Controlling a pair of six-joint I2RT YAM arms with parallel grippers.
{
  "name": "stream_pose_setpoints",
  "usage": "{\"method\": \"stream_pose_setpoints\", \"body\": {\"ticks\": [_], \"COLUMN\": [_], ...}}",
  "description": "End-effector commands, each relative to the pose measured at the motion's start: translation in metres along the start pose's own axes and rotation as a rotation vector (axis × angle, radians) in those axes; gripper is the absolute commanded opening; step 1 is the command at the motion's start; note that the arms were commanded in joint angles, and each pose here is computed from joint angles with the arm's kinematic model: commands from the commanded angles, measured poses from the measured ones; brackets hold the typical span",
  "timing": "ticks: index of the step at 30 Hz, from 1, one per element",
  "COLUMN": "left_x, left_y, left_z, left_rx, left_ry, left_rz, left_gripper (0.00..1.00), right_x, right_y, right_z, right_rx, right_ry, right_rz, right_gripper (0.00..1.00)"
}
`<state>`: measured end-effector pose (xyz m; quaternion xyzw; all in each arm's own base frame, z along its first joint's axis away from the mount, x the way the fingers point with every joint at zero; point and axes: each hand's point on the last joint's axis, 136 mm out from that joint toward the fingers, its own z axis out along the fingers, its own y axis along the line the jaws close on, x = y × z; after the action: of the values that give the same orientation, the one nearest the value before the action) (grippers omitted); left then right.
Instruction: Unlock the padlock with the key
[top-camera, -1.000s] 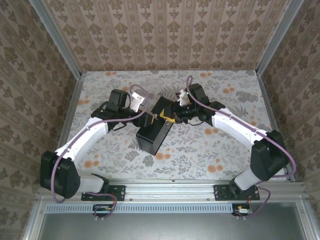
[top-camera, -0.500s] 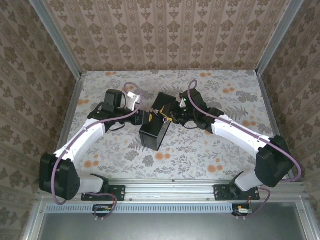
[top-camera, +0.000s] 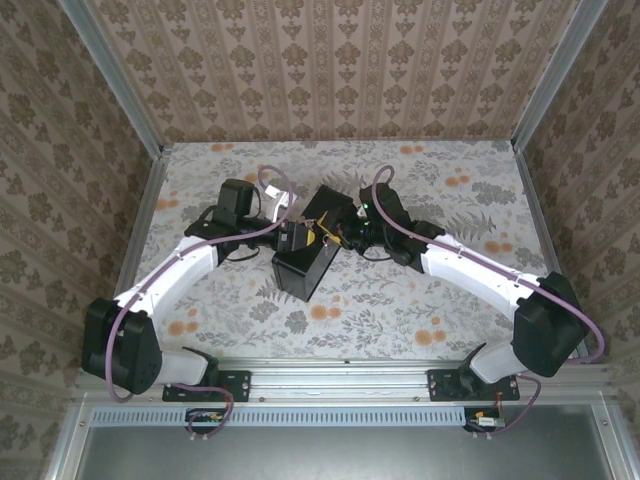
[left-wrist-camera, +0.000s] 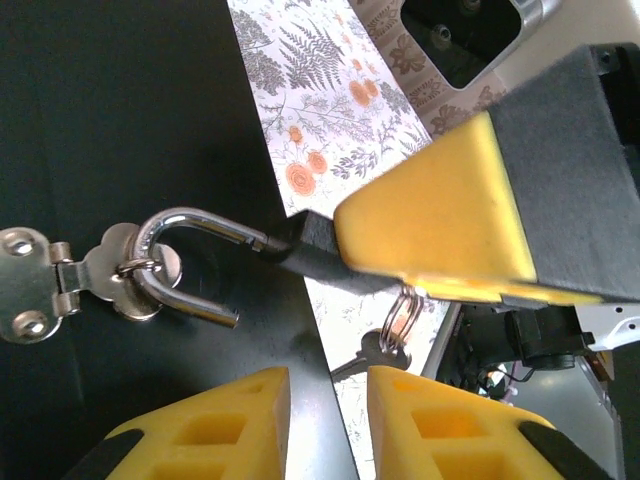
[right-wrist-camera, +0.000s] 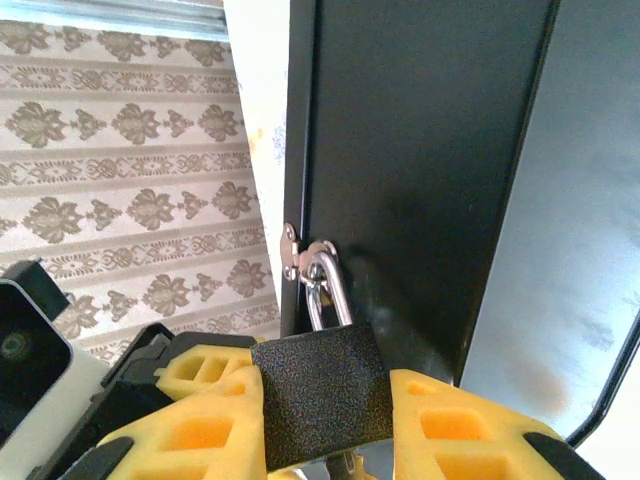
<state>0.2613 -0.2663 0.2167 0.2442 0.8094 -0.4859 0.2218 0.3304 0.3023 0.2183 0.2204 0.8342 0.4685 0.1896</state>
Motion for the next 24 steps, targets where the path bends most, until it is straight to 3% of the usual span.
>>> {"method": "stream_pose_setpoints", "body": {"ticks": [1,7,12,18,24], "left_x": [-0.014,-0.029,-0.008,0.017,0.021], "left_y": [-0.01,0.019,0.047,0.063,0.039], "left_z": [-0.014,-0.042,-0.036,-0.018,0.006], "left_rx": [-0.011,-0.257,-0.365,-0.368,-0.236], "left_ry": [-0.04,-0.121,-0.035,0.045,0.079], "left_rz": [0.022,0.002,0.043,0.041,0.062], "left_gripper": [0.31,0.4,0.41,0.4,0.38], "right_x": [-0.012,-0.016,-0.019,-0.026,-0.026], "right_y": [0.002,0.018,0.01,0.002,0.015], "right_z": [-0.013,-0.012,-0.012,-0.009,0.003], "right_rx": [-0.038,-0.1,-0.077,-0.104,-0.178], "right_ry": [-0.055,-0.069,-0.108,-0.176,-0.183], "right_rz": [0.094,0.16,0.192,0.218,0.178], "right_gripper": [0.03,0.02,0.01,0.02,0.02]}}
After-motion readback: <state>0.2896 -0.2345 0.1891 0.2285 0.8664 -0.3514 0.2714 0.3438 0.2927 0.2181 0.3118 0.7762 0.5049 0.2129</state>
